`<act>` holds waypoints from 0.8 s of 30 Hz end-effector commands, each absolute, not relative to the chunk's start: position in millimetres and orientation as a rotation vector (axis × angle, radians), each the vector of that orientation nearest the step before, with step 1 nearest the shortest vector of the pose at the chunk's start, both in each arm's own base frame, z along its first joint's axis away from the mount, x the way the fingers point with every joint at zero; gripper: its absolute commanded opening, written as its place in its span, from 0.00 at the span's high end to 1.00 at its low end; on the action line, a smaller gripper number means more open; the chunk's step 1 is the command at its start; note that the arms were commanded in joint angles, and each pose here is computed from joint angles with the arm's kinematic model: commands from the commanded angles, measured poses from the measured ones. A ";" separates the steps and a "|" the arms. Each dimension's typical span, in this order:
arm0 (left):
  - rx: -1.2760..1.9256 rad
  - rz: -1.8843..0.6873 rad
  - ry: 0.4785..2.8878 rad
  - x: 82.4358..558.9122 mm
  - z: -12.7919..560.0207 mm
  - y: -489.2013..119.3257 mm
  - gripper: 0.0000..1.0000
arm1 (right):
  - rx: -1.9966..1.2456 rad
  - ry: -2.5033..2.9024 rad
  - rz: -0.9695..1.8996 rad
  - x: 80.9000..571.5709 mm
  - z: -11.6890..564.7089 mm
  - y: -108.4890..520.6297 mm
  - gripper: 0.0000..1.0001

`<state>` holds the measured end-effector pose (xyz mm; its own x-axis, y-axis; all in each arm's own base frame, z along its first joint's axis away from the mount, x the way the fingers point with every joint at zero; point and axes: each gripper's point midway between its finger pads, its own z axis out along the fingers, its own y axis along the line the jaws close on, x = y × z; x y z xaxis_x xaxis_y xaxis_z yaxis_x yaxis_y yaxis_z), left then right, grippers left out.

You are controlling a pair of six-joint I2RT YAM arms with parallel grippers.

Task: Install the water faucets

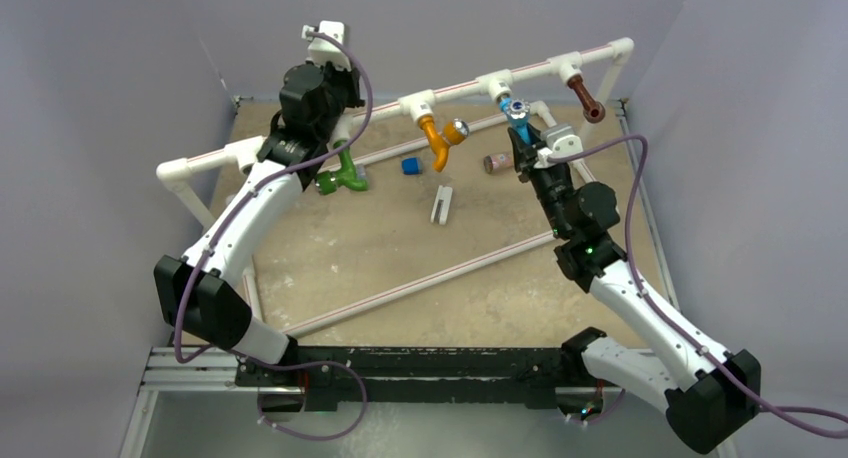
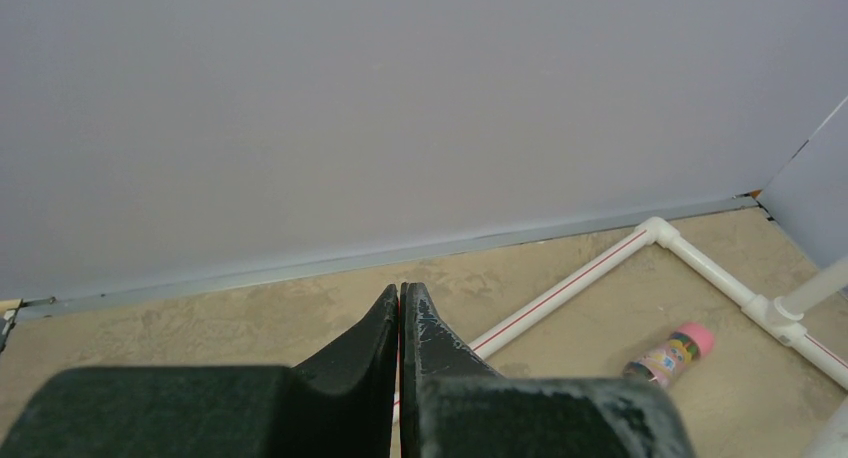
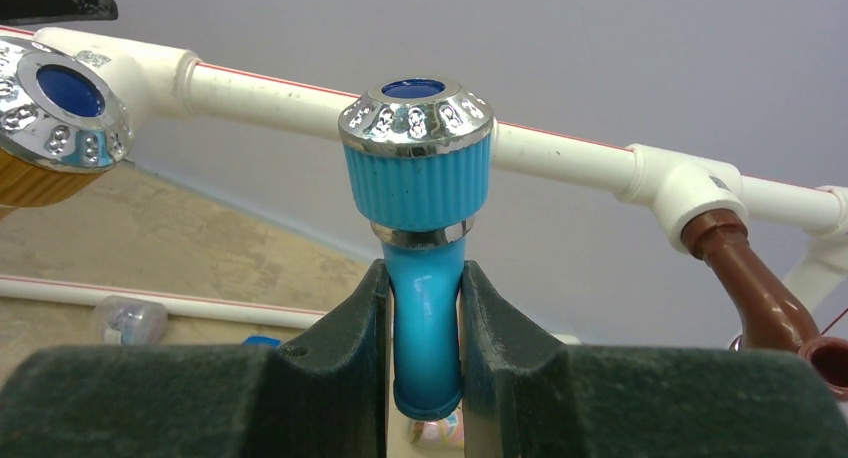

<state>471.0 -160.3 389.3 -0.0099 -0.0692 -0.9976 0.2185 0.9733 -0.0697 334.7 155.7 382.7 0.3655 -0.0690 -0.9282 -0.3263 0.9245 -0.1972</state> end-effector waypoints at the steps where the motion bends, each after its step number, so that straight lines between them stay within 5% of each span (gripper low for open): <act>1: 0.182 -0.190 1.893 463.6 277.8 -158.6 1.00 | -0.414 1.166 0.183 330.6 386.4 160.5 1.00; 17: 0.191 -0.204 1.915 463.0 267.5 -160.9 1.00 | -0.629 1.099 0.028 339.6 377.8 171.5 1.00; 24: 0.199 -0.216 1.914 462.2 268.1 -162.9 1.00 | -0.465 1.137 0.113 347.9 387.0 166.7 1.00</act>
